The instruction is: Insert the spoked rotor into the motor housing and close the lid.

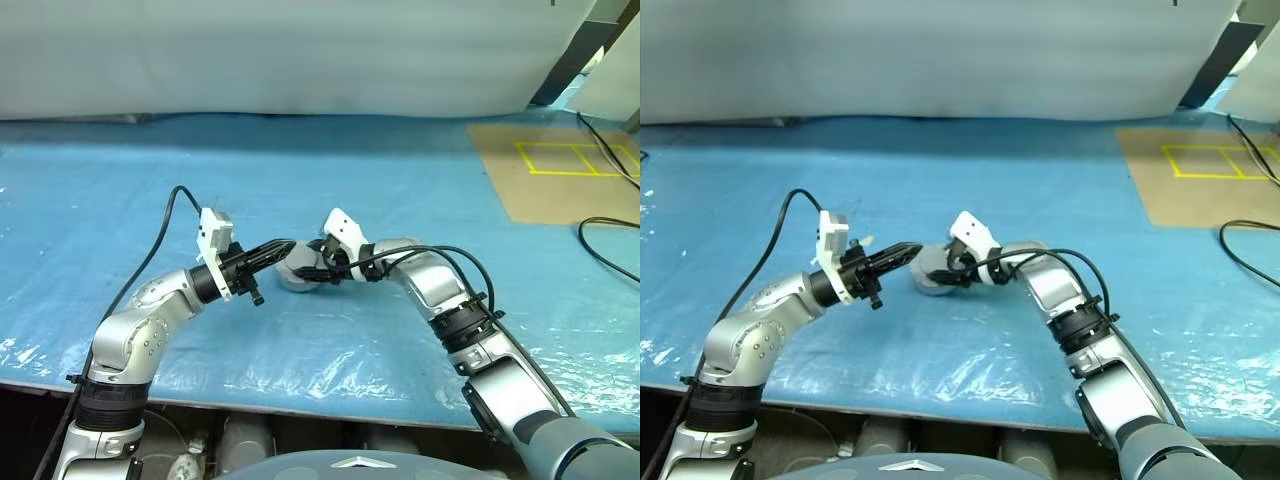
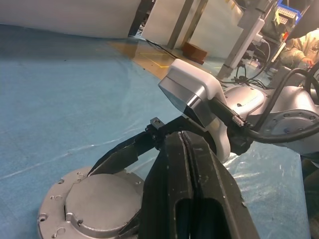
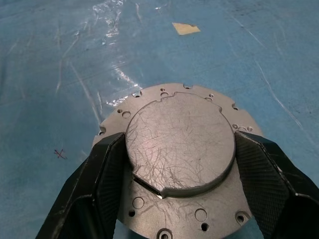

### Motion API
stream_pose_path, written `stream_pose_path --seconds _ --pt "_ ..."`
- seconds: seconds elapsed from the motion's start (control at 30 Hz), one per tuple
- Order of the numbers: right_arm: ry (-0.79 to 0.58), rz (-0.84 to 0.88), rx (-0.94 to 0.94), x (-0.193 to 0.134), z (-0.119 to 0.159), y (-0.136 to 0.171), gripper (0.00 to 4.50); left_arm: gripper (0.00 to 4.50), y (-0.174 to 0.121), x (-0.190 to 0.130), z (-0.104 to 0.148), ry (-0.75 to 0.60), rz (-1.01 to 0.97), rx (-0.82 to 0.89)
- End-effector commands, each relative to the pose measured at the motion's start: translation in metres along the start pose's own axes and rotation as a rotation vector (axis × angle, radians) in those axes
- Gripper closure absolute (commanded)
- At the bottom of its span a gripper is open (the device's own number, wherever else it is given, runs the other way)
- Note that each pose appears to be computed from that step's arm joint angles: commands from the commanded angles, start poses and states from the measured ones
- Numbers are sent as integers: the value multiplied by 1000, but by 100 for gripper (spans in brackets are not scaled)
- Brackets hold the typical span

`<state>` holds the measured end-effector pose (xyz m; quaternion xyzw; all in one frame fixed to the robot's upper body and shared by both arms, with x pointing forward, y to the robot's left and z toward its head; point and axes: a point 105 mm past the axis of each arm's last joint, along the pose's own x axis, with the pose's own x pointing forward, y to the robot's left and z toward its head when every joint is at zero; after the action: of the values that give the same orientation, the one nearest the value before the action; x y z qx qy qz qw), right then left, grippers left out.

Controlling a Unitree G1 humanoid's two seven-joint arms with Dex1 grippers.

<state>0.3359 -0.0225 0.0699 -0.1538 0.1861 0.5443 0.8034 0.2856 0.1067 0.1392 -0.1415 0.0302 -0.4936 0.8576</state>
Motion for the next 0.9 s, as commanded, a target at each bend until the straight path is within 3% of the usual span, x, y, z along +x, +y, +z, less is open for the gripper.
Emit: stream_pose_path --seconds 0.03,0.27,0.43,0.63,0.9 --pt "419 -84 101 -8 -120 2 152 450 -3 0 6 -22 -17 31" --pt "454 -115 69 -15 -130 -6 152 450 -1 0 3 -20 -7 33" --pt "386 -119 197 -19 -108 -14 152 450 14 1 -8 26 48 55" --pt "341 -27 154 -14 -93 5 152 450 43 3 -32 147 125 160" --pt "333 -42 169 -13 -102 5 152 450 48 21 -41 185 85 213"
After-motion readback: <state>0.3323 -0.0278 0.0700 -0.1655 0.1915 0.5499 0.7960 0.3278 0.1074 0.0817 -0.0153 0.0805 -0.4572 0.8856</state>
